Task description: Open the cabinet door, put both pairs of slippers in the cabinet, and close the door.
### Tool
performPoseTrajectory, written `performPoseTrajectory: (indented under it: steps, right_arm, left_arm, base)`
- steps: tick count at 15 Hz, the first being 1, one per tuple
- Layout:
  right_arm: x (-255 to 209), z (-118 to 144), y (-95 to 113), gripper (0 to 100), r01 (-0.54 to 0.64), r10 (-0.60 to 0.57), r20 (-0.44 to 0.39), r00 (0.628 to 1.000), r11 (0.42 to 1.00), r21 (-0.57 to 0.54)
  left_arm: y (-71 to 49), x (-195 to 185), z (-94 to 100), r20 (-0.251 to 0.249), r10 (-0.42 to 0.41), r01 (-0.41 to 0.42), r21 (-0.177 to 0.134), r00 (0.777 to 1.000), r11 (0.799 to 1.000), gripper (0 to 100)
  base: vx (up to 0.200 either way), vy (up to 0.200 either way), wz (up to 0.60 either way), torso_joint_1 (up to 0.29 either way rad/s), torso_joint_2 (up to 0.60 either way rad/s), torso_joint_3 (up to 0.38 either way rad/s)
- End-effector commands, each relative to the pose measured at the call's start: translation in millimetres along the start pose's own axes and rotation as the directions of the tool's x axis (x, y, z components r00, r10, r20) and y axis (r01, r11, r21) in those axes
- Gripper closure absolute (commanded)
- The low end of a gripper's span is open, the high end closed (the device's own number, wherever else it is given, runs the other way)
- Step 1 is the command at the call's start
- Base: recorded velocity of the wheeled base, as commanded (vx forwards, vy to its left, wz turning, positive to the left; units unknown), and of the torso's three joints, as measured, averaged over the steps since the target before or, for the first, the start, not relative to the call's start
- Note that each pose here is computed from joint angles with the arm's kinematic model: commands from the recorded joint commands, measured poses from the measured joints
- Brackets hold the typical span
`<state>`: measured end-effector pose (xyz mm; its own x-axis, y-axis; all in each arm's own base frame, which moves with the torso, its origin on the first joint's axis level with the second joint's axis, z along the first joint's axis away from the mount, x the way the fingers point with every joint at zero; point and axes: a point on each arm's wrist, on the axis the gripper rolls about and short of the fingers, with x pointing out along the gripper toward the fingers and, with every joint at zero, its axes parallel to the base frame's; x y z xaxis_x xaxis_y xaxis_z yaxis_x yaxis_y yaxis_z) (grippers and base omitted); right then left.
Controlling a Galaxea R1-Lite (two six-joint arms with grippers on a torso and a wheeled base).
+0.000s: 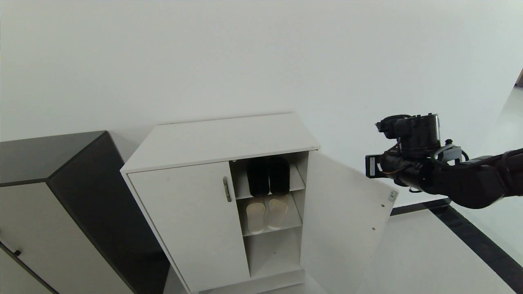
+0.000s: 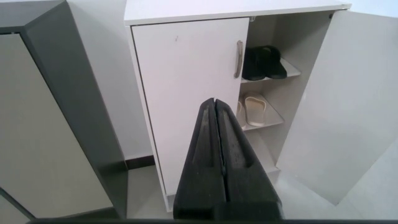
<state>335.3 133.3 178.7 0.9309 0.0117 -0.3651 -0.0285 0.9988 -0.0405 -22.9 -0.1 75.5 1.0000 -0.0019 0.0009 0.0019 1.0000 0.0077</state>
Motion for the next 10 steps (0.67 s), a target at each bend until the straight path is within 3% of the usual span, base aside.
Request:
performPoseTrajectory:
  steps: [1,7,10]
  right_arm:
    - [30,-21,2,100,0.020,-0.021,-0.060,0.998,1.000,-0.017]
    - [46,-42,4,100,0.030,-0.033,-0.093,0.995,0.999,-0.027]
    - [15,-38,26,100,-0.051,0.048,-0.071,0.996,0.998,-0.045]
  left_arm:
    - [0.0,0,0.0,-0.001,0.000,0.000,0.000,1.000,1.000,100]
    - [0.0,0,0.0,-0.001,0.000,0.000,0.000,1.000,1.000,100]
    - [0.0,0,0.0,-0.001,0.000,0.000,0.000,1.000,1.000,100]
  base:
    - [0.000,0.000,0.00,0.000,0.00,0.000]
    - [0.000,0.000,0.00,0.000,0.00,0.000]
    - [0.000,0.000,0.00,0.000,0.00,0.000]
